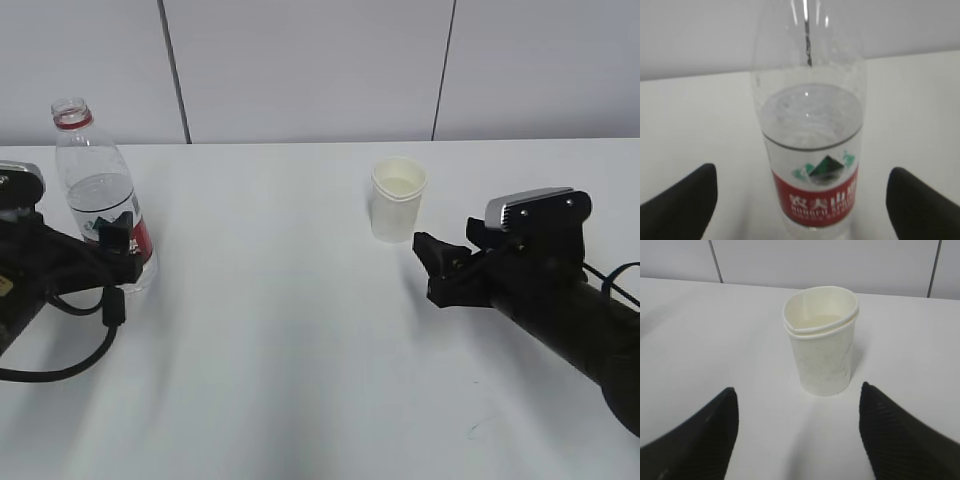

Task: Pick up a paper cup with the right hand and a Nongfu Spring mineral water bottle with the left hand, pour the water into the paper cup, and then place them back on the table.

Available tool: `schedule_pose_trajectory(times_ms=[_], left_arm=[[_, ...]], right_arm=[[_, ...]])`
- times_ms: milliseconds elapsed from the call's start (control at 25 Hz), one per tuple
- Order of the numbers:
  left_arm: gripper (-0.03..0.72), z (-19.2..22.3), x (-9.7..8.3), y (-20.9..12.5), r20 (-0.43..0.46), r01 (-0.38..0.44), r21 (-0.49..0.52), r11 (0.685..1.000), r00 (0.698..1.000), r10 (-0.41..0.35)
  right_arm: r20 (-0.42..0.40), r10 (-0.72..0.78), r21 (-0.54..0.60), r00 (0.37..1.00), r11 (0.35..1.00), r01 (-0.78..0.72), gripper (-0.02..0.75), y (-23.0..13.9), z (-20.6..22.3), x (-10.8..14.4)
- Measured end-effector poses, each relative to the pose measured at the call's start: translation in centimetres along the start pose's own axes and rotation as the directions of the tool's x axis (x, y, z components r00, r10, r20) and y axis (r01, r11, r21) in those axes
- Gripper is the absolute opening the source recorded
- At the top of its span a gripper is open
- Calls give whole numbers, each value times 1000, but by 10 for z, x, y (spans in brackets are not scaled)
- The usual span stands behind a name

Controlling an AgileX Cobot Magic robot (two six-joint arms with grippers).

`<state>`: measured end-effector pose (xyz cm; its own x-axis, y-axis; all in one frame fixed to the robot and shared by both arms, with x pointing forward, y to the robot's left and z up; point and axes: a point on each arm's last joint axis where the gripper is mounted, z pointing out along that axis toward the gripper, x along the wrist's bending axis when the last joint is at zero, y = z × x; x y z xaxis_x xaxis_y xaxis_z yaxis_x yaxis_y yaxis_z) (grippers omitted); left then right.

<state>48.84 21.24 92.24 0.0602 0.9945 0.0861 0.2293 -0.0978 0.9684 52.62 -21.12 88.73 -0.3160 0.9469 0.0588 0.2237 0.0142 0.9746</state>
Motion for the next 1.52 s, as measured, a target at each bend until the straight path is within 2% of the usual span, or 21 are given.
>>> schedule_pose_trajectory(times_ms=[160,320,600,720,840,1000,1160,1320,1400,1440,1520], left_arm=[[617,-9,0,-4,42,21,128,992,999,-26],[611,-19,-3,-4,96,37,258,965,993,-64],[600,-39,-9,-8,183,28,475,880,975,-130],[596,-43,-16,-9,227,2,581,814,960,-164],[595,-45,-21,-6,259,-29,692,721,942,-211],[595,-44,-21,5,290,-77,791,607,921,-260],[591,-40,-18,21,290,-111,838,534,920,-264],[590,-38,-12,38,251,-142,885,444,948,-197],[589,-39,-6,45,229,-157,907,392,963,-142],[589,-39,-4,50,217,-157,913,375,969,-122],[589,-40,0,58,212,-178,926,334,975,-69]], right_arm=[[-1,-1,-18,1000,1000,1,561,10,-20,2],[2,-4,0,1000,1000,4,561,20,-31,2],[20,15,145,1000,989,-17,561,31,-46,3],[30,49,233,998,971,-54,561,33,-54,4],[48,83,325,995,941,-94,561,35,-65,5],[101,100,443,990,886,-135,561,43,-78,4],[156,84,529,984,834,-156,561,64,-89,2],[224,101,619,969,753,-222,559,83,-96,1],[257,123,681,958,680,-270,552,91,-99,3],[266,128,717,955,636,-285,547,95,-101,5],[255,152,781,955,550,-296,535,104,-106,10]])
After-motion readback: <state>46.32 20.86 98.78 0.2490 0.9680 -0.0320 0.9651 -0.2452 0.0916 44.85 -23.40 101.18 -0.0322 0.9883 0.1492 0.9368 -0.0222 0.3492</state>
